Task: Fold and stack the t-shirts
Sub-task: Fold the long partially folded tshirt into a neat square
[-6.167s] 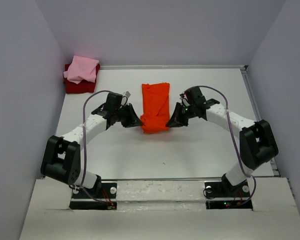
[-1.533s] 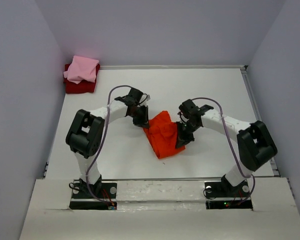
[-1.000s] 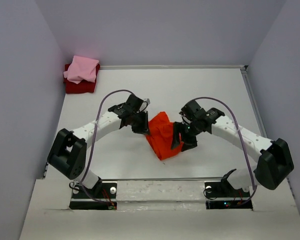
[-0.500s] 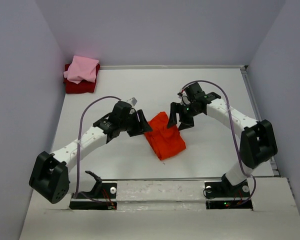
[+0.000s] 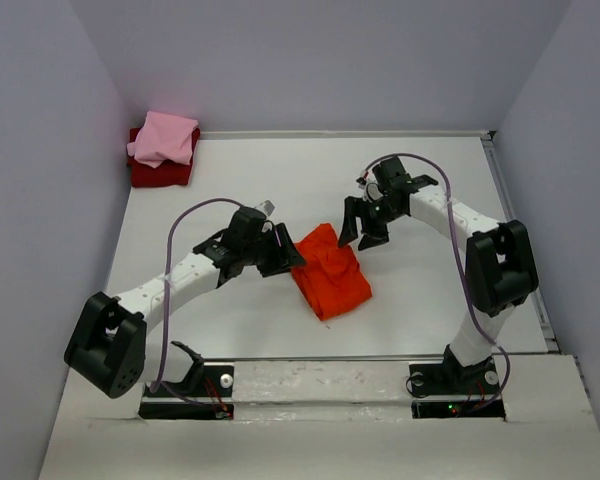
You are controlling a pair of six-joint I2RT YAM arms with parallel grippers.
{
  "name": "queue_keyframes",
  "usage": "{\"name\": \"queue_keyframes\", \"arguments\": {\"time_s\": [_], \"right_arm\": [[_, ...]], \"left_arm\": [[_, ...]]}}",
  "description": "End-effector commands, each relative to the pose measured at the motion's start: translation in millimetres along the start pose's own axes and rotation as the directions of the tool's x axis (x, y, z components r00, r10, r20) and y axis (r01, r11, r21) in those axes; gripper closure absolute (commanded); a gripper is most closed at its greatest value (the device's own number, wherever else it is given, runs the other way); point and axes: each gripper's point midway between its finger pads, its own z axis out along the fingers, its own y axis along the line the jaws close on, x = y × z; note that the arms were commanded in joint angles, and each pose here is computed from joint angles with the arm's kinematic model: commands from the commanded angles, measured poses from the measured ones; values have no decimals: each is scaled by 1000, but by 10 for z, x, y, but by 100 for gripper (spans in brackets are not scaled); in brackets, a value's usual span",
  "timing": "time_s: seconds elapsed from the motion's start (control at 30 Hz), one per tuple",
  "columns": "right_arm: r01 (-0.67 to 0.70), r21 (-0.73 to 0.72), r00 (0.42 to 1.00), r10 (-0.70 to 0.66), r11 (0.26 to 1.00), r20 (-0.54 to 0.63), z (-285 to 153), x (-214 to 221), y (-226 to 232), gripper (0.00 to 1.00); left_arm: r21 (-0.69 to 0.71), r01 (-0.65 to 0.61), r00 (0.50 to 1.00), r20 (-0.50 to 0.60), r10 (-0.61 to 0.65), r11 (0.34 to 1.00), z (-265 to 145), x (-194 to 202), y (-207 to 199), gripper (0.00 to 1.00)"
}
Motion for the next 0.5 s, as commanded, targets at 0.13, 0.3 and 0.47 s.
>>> {"name": "queue_keyframes", "arguments": {"time_s": [0.13,0.3,0.47], "right_arm": [[62,-32,997,-60,998,53,-25,-267,24,28],[60,-39,997,-58,997,49,12,-298,25,30],[56,-43,998,-54,998,41,67,-293,0,30]], "left_arm": [[-7,13,999,49,-12,1000,120,-104,38,41],[-33,-7,996,86,10,999,175,-191,91,44],[-75,-26,997,72,32,997,279,-185,209,44]]}}
